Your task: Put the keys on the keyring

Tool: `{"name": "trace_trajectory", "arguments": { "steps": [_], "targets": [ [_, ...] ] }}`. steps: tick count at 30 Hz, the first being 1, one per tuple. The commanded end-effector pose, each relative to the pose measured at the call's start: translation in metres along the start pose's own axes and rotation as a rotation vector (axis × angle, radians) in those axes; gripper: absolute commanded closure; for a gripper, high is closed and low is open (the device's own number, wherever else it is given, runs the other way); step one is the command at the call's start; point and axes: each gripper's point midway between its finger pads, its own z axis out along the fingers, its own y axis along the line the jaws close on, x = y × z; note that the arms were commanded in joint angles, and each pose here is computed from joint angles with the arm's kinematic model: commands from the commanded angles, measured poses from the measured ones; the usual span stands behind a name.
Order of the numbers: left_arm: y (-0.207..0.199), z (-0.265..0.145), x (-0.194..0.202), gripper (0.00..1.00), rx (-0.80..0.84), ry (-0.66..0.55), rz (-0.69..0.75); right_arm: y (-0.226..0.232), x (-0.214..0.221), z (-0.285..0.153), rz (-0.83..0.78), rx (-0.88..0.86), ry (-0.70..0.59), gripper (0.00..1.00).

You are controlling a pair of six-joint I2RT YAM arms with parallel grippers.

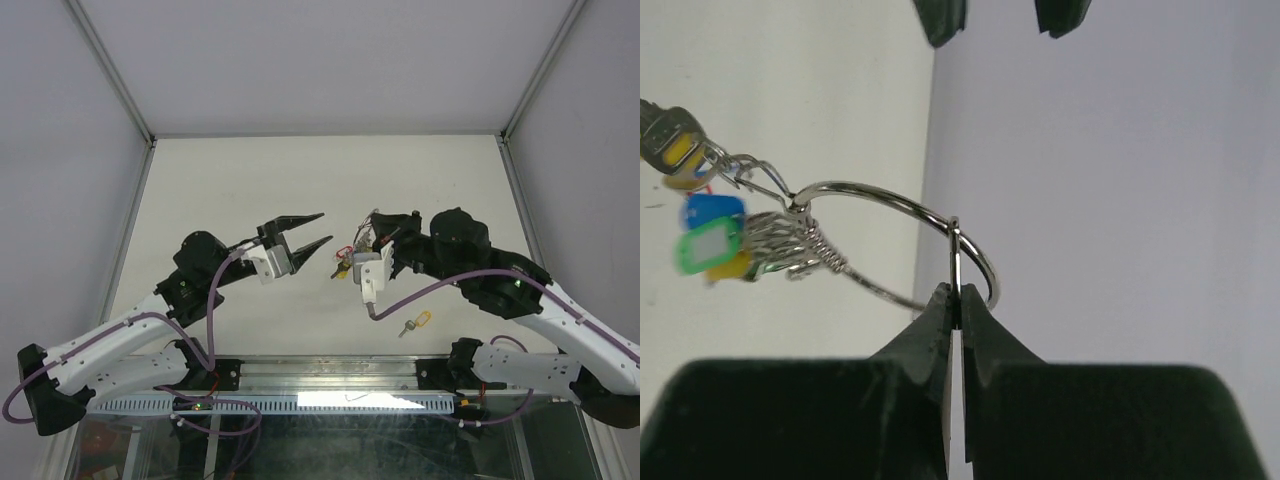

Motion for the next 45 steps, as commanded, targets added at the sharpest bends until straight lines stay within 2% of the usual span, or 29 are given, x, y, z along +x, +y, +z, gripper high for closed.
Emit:
{"name": "trace_trajectory", "arguments": {
  "steps": [1, 6, 10, 14, 20, 25, 30, 38, 45],
  "targets": [
    [0.002, 0.007, -0.008, 0.57, -0.048, -0.12, -0.066, 0.005, -0.008, -0.011, 0.216, -0.124, 0.009, 1.0],
    [0.005, 0.007, 0.013, 0.48, -0.123, -0.1, -0.091, 0.024, -0.01, -0.011, 0.578, -0.289, 0.158, 1.0],
    [0.009, 0.0, 0.023, 0.44, -0.173, -0.078, -0.063, 0.04, -0.01, -0.009, 0.756, -0.33, 0.265, 1.0],
    [0.012, -0.007, 0.033, 0.43, -0.216, -0.038, -0.012, 0.059, -0.01, -0.005, 0.897, -0.408, 0.395, 1.0],
    [-0.004, -0.003, 0.046, 0.4, -0.185, 0.016, 0.068, 0.066, -0.02, -0.002, 1.064, -0.458, 0.446, 1.0],
    [-0.022, -0.001, 0.043, 0.38, -0.133, -0.009, 0.077, 0.066, -0.013, -0.005, 1.175, -0.452, 0.523, 1.0],
    [-0.036, 0.006, 0.045, 0.36, -0.09, -0.005, 0.108, 0.066, -0.016, -0.008, 1.271, -0.48, 0.545, 1.0],
    [-0.051, 0.027, 0.038, 0.34, -0.032, -0.004, 0.192, 0.073, -0.02, -0.011, 1.302, -0.521, 0.55, 1.0],
    [-0.05, 0.04, 0.049, 0.4, -0.036, 0.04, 0.233, 0.079, -0.024, -0.011, 1.311, -0.551, 0.544, 1.0]
  ]
}}
